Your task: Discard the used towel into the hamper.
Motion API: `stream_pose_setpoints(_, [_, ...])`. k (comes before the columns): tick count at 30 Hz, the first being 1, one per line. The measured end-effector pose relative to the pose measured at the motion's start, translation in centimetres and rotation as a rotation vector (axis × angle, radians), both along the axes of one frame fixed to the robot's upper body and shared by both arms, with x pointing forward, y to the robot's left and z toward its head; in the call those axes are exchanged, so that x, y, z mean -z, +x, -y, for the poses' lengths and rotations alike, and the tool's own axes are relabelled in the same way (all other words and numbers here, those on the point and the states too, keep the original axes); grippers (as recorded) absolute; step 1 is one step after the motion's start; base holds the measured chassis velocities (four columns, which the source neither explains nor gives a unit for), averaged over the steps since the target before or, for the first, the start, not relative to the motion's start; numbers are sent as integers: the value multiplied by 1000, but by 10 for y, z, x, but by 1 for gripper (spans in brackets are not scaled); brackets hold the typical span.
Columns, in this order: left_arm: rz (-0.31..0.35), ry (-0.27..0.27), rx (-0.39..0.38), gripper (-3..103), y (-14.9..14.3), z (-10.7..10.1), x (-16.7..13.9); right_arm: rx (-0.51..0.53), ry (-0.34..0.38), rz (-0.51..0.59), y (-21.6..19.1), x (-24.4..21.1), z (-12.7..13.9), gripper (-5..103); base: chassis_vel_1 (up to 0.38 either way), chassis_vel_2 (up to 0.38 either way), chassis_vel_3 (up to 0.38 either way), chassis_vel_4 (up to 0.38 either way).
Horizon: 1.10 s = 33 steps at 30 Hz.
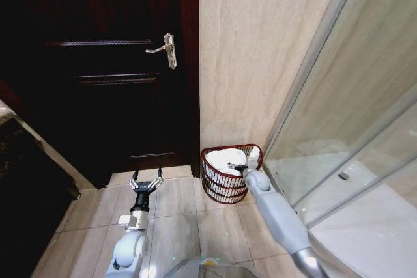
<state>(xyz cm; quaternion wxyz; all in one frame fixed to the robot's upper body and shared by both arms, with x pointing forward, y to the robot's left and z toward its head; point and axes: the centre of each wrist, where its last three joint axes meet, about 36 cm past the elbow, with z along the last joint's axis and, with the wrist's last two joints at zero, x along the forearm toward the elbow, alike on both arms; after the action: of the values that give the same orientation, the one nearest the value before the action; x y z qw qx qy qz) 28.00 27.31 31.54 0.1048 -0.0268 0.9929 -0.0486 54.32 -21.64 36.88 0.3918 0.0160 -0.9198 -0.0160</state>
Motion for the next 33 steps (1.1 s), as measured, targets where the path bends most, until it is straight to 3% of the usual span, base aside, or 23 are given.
stream_pose_setpoints(8, [1, 0, -5, 100, -2, -1, 0, 48, 28, -59, 13, -14, 7, 100, 0, 0, 0, 0])
stream_pose_setpoints(33, [-8, -9, -39, 100, -3, 0, -6, 102, 45, -157, 40, 28, 17, 100, 0, 0, 0, 0])
